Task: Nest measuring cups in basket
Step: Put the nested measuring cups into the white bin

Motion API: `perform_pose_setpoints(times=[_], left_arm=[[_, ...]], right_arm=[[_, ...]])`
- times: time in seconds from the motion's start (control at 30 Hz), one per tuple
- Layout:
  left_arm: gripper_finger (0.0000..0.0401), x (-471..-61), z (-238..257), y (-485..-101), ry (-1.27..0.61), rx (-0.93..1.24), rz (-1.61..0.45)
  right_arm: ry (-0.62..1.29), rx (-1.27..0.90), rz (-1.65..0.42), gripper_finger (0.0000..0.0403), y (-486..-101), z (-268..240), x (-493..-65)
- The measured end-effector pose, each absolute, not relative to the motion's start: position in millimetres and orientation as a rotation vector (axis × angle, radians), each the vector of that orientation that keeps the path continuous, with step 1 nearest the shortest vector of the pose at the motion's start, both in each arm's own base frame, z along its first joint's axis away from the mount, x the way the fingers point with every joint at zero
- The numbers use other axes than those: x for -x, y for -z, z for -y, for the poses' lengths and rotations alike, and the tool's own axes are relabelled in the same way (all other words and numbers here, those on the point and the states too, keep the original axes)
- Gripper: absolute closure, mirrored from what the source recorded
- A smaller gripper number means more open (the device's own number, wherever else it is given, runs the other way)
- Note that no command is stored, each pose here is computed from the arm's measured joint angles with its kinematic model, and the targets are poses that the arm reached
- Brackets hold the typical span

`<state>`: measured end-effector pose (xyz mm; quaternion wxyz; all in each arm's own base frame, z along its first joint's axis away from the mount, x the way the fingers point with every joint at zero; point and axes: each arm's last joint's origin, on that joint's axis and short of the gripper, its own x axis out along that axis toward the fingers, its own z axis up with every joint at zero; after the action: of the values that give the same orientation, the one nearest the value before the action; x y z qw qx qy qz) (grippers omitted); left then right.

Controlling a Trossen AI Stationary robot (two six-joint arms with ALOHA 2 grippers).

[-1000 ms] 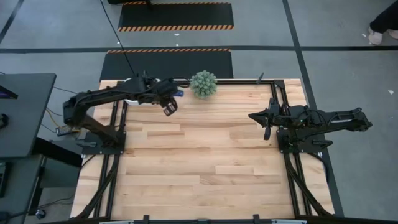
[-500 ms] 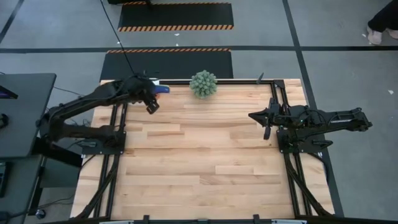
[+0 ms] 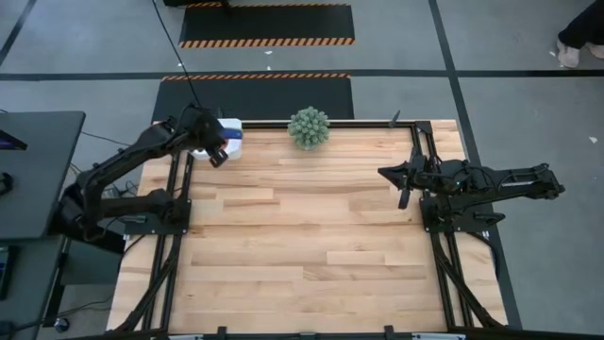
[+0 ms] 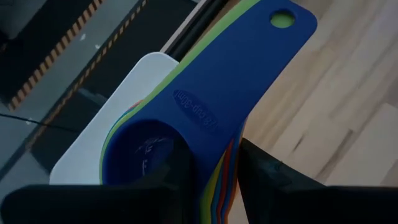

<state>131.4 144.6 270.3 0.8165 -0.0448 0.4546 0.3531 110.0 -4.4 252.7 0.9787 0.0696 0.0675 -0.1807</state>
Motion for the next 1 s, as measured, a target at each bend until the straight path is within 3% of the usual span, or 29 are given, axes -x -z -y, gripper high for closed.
perform_pose_setpoints(times=[0.2, 0.6, 1.0], left_arm=[[0.03, -118.2, -158.8, -261.9, -0.691, 0.146, -0.9], [0.03, -91.4, -174.8, -260.6, -0.778, 0.141, -0.94], [0.03, -94.7, -190.0, -241.7, -0.738, 0.194, -1.023]], right_arm=[[0.401, -0.138, -0.132, 0.0389, -252.7, 5.4, -109.7], [0.429, -0.14, -0.129, 0.0389, -252.7, 6.1, -109.3], [0.55, -0.119, -0.14, 0.0389, -250.5, 9.2, -107.3]])
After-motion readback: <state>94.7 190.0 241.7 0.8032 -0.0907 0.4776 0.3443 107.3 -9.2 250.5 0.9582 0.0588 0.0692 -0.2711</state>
